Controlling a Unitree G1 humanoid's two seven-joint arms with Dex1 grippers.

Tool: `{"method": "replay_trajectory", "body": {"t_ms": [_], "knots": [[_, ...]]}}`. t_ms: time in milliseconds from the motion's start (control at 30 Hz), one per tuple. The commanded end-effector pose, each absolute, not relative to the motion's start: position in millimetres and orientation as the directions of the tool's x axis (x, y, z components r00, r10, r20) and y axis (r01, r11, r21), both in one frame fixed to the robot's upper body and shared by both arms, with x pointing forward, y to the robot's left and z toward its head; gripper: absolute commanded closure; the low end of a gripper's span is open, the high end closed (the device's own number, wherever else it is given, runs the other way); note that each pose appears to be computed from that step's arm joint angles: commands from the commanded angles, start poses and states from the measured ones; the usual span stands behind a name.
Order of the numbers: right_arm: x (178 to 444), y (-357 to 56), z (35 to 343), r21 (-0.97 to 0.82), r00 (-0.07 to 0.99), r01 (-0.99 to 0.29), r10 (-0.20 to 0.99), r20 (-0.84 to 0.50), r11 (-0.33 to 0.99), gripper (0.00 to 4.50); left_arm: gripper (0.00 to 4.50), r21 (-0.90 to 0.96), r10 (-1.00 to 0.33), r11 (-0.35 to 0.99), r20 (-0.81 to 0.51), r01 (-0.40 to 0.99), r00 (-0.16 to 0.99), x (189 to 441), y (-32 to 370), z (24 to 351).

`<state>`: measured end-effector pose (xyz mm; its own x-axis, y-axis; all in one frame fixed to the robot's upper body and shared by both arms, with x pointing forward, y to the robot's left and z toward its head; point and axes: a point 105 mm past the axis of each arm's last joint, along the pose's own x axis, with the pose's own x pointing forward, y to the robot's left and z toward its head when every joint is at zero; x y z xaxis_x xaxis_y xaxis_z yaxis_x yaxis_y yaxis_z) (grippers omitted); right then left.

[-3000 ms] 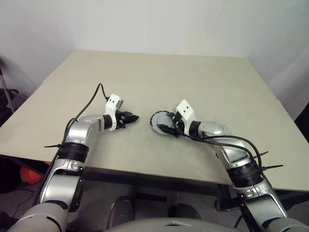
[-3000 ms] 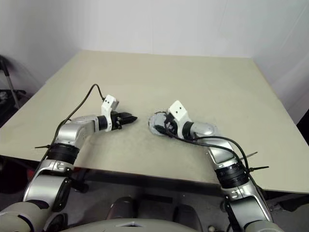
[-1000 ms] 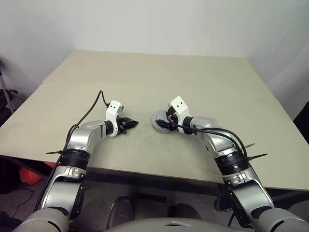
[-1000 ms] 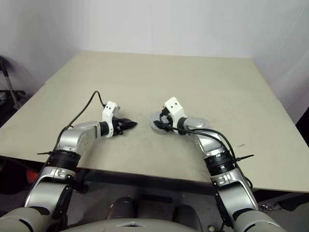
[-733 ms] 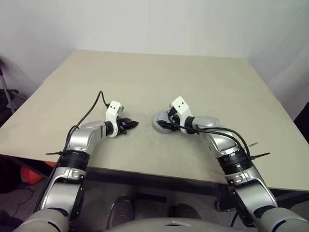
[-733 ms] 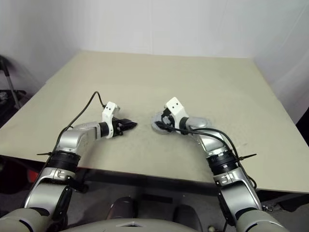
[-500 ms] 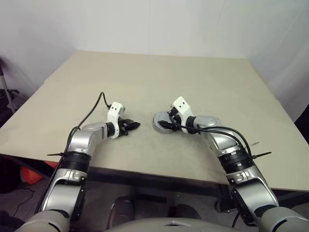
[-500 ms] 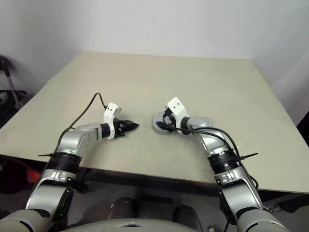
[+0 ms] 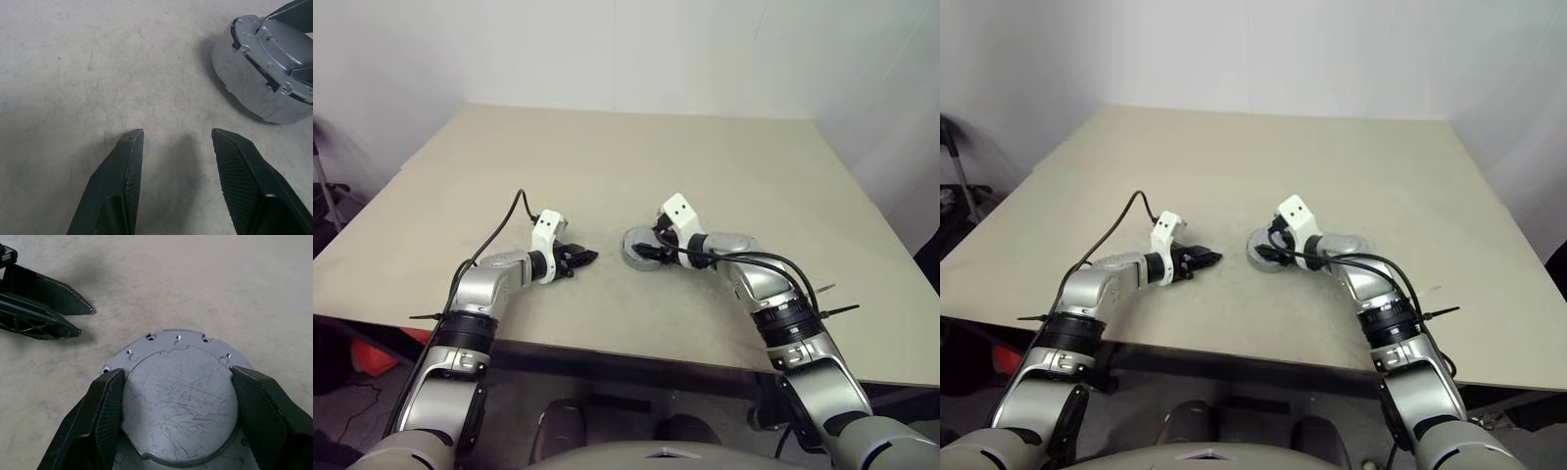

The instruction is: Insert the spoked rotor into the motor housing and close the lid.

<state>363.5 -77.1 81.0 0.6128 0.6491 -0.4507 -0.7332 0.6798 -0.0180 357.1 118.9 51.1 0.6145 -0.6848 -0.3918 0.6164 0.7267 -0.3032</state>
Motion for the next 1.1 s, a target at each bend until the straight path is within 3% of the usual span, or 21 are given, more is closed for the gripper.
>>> {"method": "replay_trajectory", "body": {"t_ms": [33,467,633,833,1100], "knots": [[370,-75,98,-0.038,0.641,-0.723,0.650,-0.409,0.690,1.53,2.14,-0.290,-0.694,0.719,-0.358,0.632,0.625,360,117,63],[372,-66,108,-0.010,0.663,-0.708,0.660,-0.353,0.706,1.53,2.14,-0.284,-0.688,0.723,-0.365,0.630,0.627,360,118,61],[376,-62,131,0.007,0.698,-0.694,0.675,-0.240,0.720,1.53,2.14,-0.279,-0.687,0.724,-0.368,0.631,0.626,361,118,60],[374,-70,111,-0.049,0.683,-0.700,0.649,-0.334,0.712,1.53,2.14,-0.272,-0.685,0.726,-0.369,0.631,0.628,362,118,60],[375,-76,107,-0.047,0.677,-0.702,0.647,-0.351,0.710,1.53,2.14,-0.269,-0.685,0.726,-0.368,0.633,0.629,363,119,61]]}}
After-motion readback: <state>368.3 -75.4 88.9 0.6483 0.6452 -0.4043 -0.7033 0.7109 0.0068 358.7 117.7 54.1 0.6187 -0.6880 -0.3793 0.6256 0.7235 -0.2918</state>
